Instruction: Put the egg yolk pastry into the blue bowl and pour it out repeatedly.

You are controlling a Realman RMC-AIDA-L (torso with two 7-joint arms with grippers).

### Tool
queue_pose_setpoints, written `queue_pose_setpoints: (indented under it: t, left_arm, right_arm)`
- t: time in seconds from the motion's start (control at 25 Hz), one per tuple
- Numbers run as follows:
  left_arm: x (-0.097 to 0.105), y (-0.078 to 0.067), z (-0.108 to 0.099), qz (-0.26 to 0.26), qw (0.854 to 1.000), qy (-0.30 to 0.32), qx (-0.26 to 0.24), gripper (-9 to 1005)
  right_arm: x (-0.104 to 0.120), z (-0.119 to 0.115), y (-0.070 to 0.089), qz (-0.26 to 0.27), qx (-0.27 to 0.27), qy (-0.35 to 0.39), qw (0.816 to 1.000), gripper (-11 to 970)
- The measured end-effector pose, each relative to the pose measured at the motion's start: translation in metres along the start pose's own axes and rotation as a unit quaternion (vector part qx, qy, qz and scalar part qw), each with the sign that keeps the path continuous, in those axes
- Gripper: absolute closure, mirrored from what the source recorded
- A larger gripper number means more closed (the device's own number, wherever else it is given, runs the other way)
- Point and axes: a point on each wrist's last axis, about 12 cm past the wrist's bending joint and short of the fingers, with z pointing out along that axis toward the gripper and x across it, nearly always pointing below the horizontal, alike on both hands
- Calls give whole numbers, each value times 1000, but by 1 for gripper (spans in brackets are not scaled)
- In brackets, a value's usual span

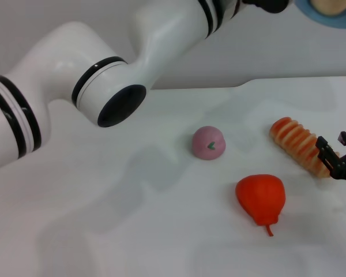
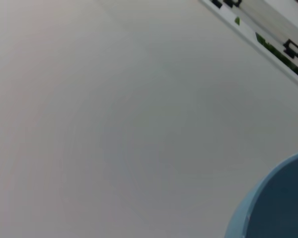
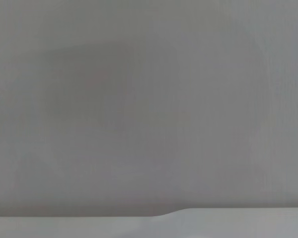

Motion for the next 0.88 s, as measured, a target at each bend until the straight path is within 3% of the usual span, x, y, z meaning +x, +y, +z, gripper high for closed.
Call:
queue_pose_setpoints:
  t: [0.16,0.52,0.68,0.88]
  left_arm:
    - [-3,1,5,16,1000,-10,0,997]
    - [-3,4,18,55,998,39,13,996]
    - [-2,5,11,78,997,23,-17,996]
    - [-1,-4,-1,111,993,3,-38,997]
  right_arm:
    - [0,0,0,0,0,1,1000,481]
    - [1,-1,0,2,1,1,1000,483]
    - [0,-1,0,2,2,0,1000,484]
    - [0,0,-1,2,4,-2,1000,485]
